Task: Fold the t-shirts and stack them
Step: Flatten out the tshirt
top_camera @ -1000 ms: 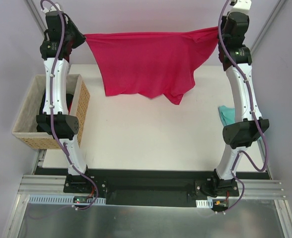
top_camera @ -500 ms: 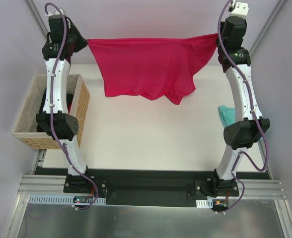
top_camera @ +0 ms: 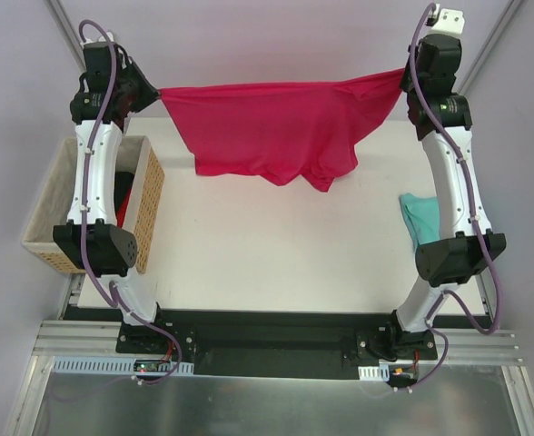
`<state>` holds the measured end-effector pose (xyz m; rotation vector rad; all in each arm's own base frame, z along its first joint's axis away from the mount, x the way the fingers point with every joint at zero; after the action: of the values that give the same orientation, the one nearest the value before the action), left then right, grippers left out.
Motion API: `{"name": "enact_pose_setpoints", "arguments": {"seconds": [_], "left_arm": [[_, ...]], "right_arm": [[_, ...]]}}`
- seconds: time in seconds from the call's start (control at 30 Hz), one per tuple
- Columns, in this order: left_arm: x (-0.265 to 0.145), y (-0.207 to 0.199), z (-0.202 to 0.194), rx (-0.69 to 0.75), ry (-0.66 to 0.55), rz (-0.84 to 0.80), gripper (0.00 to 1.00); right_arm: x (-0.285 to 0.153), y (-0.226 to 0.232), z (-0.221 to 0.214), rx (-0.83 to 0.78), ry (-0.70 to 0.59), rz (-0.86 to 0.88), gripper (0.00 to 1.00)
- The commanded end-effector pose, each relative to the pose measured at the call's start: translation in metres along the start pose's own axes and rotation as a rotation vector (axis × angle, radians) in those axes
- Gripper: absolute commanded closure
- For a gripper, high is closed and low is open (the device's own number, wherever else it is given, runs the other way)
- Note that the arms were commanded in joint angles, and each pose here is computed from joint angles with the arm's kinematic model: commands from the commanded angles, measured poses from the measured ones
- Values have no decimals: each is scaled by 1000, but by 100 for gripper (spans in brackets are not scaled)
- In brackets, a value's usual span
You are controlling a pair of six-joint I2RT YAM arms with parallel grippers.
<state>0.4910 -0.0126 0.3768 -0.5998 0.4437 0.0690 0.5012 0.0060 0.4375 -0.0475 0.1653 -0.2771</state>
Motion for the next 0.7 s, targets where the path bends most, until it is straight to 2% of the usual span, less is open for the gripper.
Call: {"name": "enact_pose_setpoints", "arguments": {"seconds": [0.0,0.33,0.47,0.67], "left_arm": [[-28,4,8,-12,-40,15,100],[-50,4,0,4,-28,20,100],[-57,7,-11,3,13,41,100],[-68,21,-45,11,151,115,100]], "right_arm": [[-23,-23,13,37,-9,-27,99],[-46,-24,-4,41,73,10,99],[-58,-22,-17,49,130,33,99],[-78,-21,-50,78,238,51,99]]}}
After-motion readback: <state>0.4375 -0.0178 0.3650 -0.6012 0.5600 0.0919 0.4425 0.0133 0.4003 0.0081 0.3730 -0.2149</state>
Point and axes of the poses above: each gripper's point midway between its finger pads, its own x axis out along the fingers, its own y axis along the line the jaws close on, z = x × y, the point moved 1 cm from there along -x, back along the fingers, and after that the axes turned 3 degrees about -x, right-handed, at the moved point
